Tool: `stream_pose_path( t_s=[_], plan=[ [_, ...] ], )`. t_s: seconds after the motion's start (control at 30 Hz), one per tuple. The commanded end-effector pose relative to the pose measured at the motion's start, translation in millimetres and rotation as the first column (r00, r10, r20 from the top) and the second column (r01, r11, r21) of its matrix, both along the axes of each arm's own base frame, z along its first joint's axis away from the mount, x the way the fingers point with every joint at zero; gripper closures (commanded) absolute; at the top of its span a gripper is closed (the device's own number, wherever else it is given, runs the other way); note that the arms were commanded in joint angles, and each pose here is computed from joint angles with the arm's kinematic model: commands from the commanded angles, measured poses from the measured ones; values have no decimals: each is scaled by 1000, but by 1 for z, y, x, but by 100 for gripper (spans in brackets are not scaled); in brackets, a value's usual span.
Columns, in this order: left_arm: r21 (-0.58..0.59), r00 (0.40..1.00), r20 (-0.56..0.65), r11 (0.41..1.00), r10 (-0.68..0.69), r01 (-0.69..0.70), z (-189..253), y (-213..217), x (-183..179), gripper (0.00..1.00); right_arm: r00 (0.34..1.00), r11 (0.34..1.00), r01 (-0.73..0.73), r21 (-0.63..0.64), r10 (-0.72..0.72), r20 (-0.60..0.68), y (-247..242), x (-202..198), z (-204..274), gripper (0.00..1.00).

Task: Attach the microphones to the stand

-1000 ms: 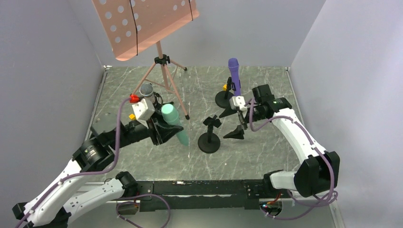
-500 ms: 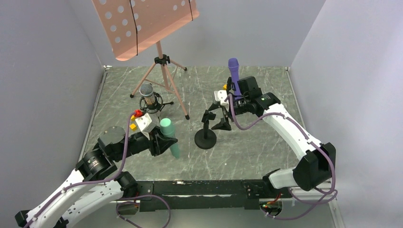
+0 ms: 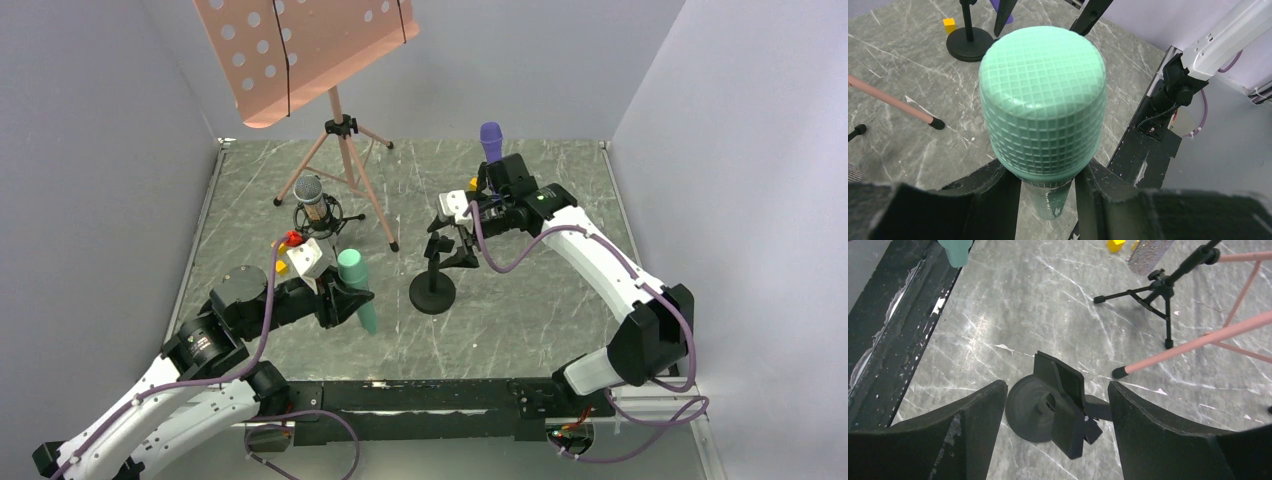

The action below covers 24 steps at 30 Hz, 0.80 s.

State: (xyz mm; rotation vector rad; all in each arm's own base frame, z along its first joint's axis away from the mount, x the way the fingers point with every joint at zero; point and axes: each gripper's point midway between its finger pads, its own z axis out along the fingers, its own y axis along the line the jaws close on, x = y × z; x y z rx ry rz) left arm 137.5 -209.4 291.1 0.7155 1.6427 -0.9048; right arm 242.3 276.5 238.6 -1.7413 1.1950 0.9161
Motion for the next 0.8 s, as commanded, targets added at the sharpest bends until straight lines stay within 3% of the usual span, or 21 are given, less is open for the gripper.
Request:
stream_pose_path(
  t_s=[0.0, 0.27, 0.53, 0.77],
  plan=[
    [-51, 1000, 22, 999, 11, -9, 12, 1, 0, 100, 997, 998, -70, 1, 70, 46, 9, -3, -4, 23],
    [-53, 1000, 20, 999, 16, -15, 13, 3, -2, 100, 999, 998, -15, -65, 18, 52, 6, 8, -15, 46],
    [-58, 1000, 21, 998, 12, -10, 13, -1, 2, 100, 956, 950, 288, -123, -293, -30, -1, 28, -20, 62],
    [-56, 999, 34, 998, -3, 5, 19, -8, 5, 100, 903, 889, 397, -227, -423, -78, 1, 17, -38, 63]
  ],
)
